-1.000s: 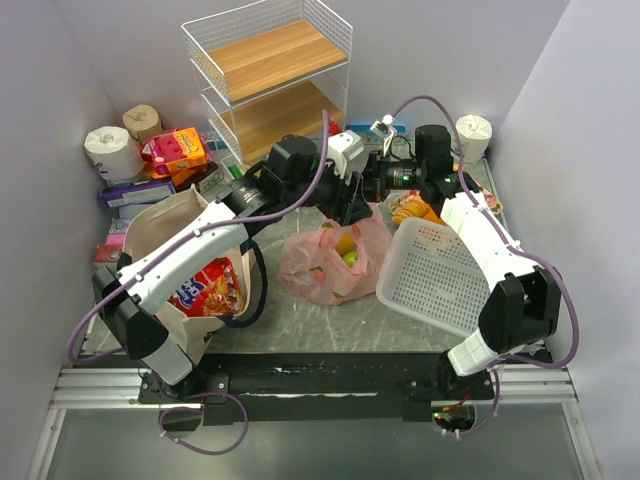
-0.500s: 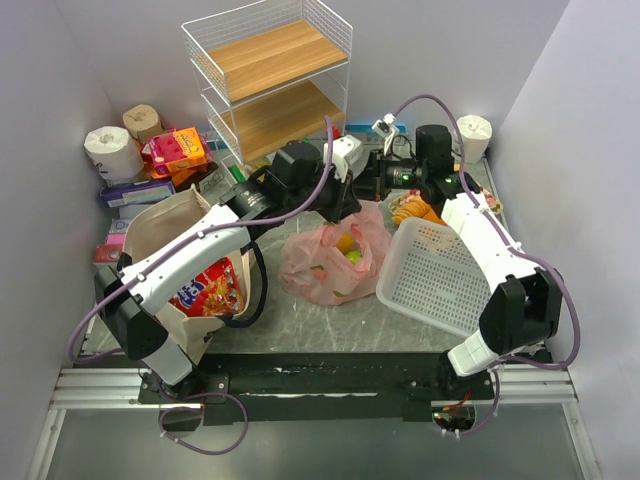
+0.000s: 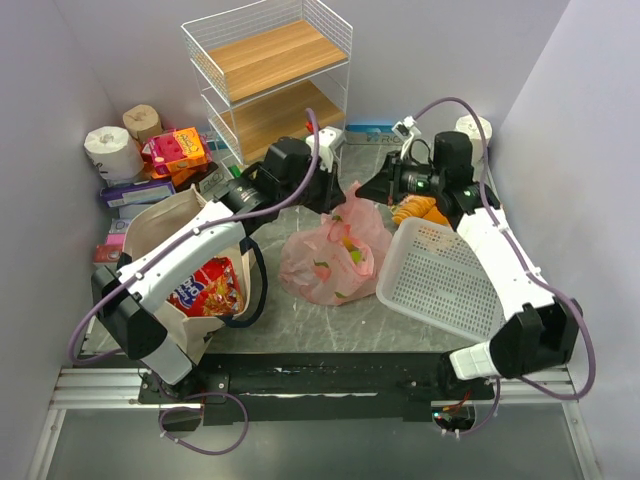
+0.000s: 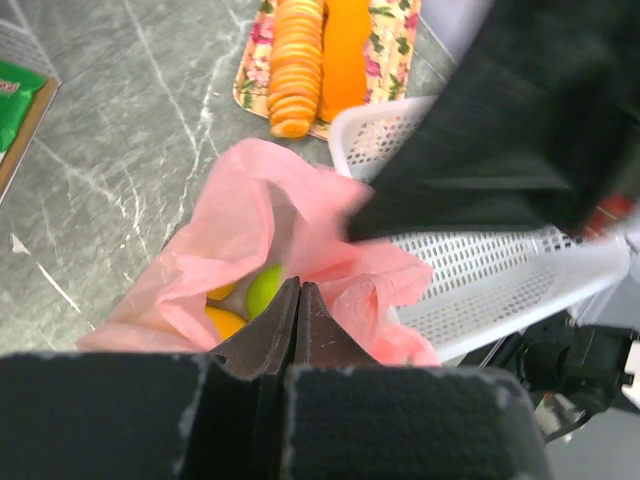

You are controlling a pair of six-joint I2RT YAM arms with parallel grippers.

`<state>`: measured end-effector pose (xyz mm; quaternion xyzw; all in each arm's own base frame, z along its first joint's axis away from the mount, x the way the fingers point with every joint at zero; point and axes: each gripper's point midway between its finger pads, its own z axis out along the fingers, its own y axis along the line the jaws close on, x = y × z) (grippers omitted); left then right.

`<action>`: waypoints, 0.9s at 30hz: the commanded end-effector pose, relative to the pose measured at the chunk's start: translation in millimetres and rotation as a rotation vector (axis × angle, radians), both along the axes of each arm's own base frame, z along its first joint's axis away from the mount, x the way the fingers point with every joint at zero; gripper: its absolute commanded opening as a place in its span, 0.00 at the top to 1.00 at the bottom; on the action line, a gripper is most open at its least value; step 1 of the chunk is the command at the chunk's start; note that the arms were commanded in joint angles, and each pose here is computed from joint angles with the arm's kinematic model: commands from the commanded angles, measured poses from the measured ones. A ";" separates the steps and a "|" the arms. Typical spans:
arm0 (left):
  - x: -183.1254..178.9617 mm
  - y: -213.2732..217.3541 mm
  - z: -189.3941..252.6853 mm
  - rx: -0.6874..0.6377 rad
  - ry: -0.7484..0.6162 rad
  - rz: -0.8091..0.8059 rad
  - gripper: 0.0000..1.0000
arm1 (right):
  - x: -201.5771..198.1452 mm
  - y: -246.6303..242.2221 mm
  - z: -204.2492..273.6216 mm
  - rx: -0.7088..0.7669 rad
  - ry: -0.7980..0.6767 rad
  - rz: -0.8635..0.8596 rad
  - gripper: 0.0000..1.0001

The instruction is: Place the mixed food into the grocery bags and tie them

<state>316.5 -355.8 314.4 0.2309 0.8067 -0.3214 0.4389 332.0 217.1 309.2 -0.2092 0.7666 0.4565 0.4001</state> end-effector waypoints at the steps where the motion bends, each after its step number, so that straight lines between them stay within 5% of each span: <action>1: 10.0 15.0 12.8 -0.050 0.011 0.084 0.99 | -17.5 -8.6 24.7 0.006 -0.101 -0.037 1.00; 13: 23.0 6.8 9.4 -0.067 0.062 0.103 0.99 | -58.4 15.6 27.3 0.000 -0.205 0.047 1.00; 22: 30.7 28.8 21.4 -0.101 0.017 0.168 0.99 | -63.5 24.1 4.0 -0.001 -0.100 0.052 1.00; 24: 25.9 36.0 25.8 -0.125 -0.005 0.138 0.85 | -64.9 20.9 6.2 0.017 -0.087 0.069 1.00; 25: 27.1 41.2 27.0 -0.121 -0.031 0.121 0.67 | -64.1 19.6 7.5 0.024 -0.081 0.073 1.00; 27: 18.9 46.5 29.3 -0.145 -0.065 0.055 0.48 | -59.8 13.5 9.1 0.037 -0.065 0.068 1.00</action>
